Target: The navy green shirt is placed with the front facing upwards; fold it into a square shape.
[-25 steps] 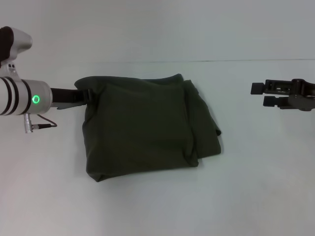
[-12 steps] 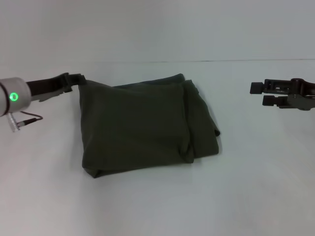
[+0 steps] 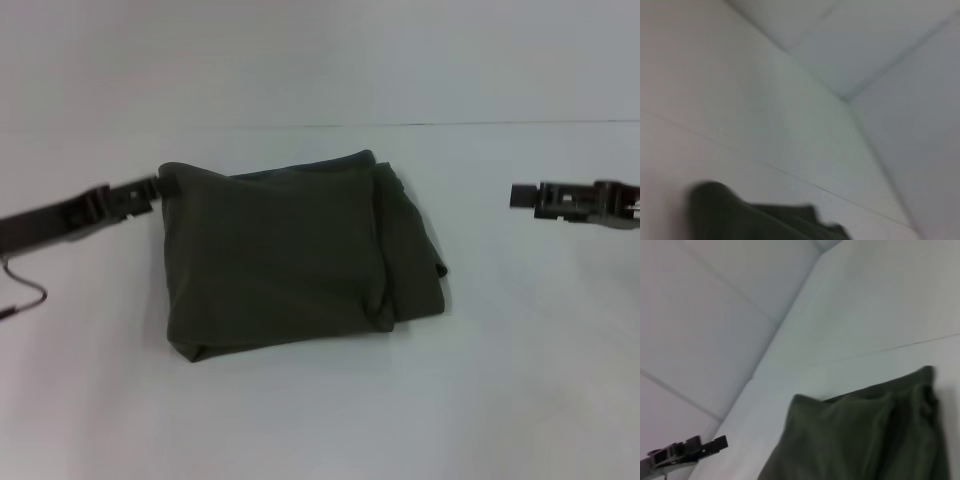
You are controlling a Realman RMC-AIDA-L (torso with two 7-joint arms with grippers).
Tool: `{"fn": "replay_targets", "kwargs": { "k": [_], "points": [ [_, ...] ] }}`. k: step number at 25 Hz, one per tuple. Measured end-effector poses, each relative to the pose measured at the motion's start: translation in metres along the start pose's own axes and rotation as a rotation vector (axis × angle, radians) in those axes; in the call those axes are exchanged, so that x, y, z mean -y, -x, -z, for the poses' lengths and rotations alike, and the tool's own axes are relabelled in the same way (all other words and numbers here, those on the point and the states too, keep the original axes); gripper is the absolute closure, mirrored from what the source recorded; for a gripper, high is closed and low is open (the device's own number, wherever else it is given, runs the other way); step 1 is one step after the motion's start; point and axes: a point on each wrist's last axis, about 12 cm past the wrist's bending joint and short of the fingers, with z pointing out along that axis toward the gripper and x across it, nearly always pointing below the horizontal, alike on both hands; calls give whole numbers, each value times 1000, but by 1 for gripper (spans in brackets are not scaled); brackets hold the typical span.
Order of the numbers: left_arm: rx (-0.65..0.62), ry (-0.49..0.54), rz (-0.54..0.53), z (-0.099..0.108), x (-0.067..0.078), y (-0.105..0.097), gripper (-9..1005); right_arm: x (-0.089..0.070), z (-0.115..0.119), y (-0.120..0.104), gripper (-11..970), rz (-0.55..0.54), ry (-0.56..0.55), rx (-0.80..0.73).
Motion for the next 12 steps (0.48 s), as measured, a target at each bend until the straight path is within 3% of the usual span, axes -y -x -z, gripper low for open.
{"fn": "replay_targets", "kwargs": {
  "k": [5,12],
  "points": [
    [-56,-235,-203,35,15,-33,201,-7,-1,-28,44,167,111,22],
    [-98,-271,-465,59,14,-82,201,-10,-12,-89,44,412,174,59]
  ]
}}
